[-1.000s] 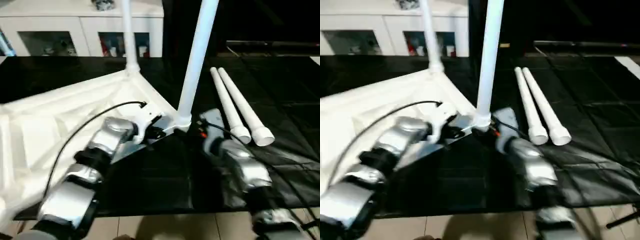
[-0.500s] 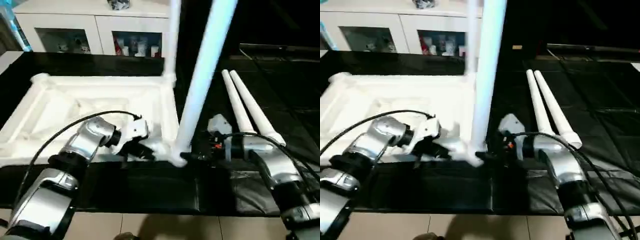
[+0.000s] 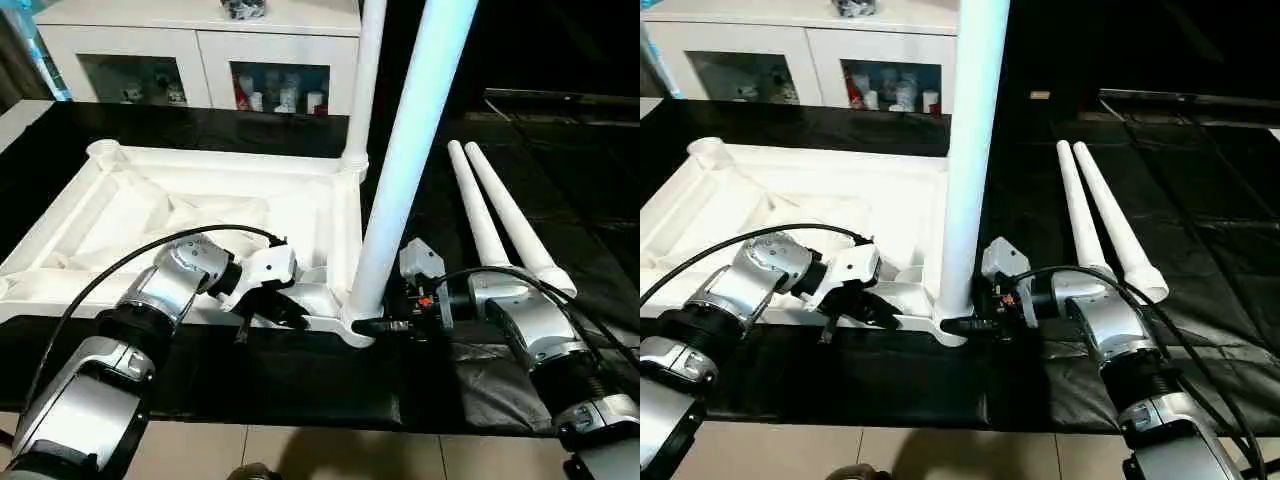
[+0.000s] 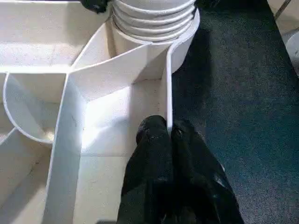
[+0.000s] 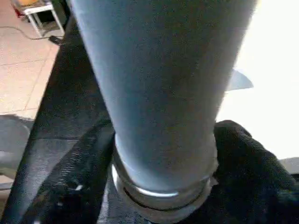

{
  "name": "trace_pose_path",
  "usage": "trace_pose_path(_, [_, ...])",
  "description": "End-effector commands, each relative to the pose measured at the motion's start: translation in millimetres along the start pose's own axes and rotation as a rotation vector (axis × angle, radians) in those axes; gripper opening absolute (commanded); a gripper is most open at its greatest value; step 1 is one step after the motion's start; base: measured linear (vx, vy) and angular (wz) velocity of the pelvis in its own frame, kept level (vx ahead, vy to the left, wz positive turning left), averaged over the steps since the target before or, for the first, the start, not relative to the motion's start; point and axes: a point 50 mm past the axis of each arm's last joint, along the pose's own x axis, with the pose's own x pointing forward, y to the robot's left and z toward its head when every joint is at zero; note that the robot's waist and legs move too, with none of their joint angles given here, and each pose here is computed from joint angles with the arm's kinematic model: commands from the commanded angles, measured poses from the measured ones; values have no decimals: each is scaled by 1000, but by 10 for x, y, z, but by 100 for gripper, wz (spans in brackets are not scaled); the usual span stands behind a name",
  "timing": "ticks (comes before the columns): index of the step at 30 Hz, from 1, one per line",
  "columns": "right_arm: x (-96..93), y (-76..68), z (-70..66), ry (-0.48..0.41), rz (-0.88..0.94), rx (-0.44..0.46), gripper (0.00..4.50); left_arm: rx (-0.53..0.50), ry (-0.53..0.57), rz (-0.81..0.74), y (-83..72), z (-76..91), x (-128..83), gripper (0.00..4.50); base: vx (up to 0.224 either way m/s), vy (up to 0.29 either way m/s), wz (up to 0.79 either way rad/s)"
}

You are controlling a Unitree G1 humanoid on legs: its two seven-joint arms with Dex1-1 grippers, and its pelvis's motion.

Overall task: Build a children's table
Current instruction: Rotate leg to tighten

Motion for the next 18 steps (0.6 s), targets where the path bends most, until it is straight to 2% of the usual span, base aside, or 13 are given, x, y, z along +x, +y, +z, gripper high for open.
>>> trace_pose_path(1, [-21,-36,33,7,-7,-14,312,37,33,-104,-80,3,111,0,0,0,0])
trace_pose_path(6, [-15,-21,25,5,10,-14,279,32,34,-101,-82,-12,109,0,0,0,0])
trace_pose_path(12, [3,13,-6,-12,13,-1,275,-17,16,-38,-38,-10,132,0,0,0,0])
trace_pose_path(15, [120,-8,-81,-67,-179,89,274,-130,-74,177,136,108,223,0,0,0,0])
trace_pose_path(18, [224,-32,-129,-78,-322,145,274,-203,-120,273,217,189,276,0,0,0,0])
